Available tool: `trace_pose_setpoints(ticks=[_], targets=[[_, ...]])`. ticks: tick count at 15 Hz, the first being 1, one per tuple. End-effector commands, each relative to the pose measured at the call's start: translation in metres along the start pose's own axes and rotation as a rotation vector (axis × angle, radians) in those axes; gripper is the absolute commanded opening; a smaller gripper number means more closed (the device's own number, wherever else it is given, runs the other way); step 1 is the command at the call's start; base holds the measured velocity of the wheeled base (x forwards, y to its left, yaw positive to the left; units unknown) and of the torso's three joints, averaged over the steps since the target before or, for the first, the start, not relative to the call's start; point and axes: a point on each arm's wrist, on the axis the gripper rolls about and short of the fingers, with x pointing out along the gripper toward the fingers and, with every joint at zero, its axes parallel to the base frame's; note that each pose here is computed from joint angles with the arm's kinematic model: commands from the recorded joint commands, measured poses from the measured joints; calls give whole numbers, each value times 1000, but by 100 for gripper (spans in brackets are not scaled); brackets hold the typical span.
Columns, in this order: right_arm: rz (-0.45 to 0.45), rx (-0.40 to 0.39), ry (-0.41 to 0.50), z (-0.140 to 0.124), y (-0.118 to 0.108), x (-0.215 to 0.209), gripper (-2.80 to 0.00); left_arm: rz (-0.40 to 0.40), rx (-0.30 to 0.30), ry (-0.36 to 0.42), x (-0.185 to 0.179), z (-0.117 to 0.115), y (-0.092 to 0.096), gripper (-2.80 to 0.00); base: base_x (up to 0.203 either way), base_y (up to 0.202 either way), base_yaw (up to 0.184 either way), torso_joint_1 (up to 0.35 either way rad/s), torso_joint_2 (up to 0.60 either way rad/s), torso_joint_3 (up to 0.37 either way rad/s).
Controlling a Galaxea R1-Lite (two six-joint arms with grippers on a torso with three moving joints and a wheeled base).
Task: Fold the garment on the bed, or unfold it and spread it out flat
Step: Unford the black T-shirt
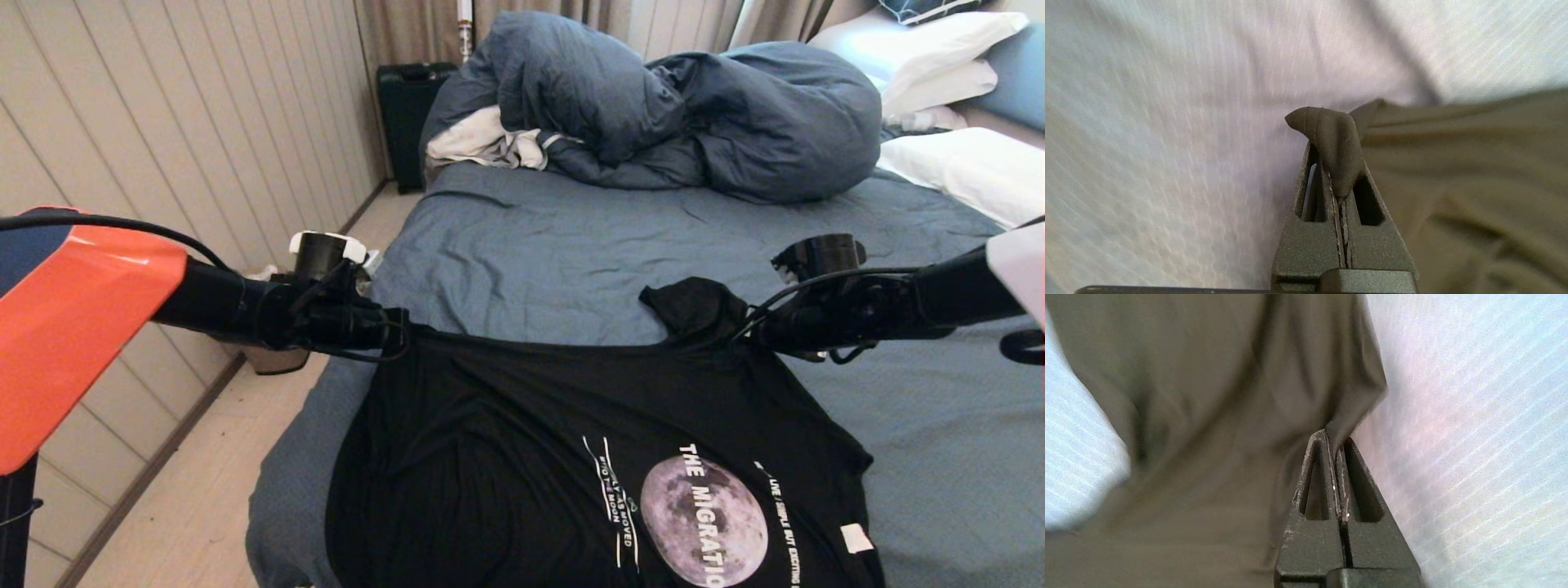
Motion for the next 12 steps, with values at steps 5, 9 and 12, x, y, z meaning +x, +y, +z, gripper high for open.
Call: trace_pose_setpoints(ticks=[5,9,12], targets=[[-82,-33,-161,36,8,-4,-280,39,18,-156,-13,44,0,-280,0,0,0,0,0,0],[-154,-40,-260,56,19,7,-280,84,18,-218,-14,62,8,-280,0,0,0,0,0,0],[-164,-45,-324,69,28,12,-280,91,16,-244,-15,79,10,-280,0,0,0,0,0,0]])
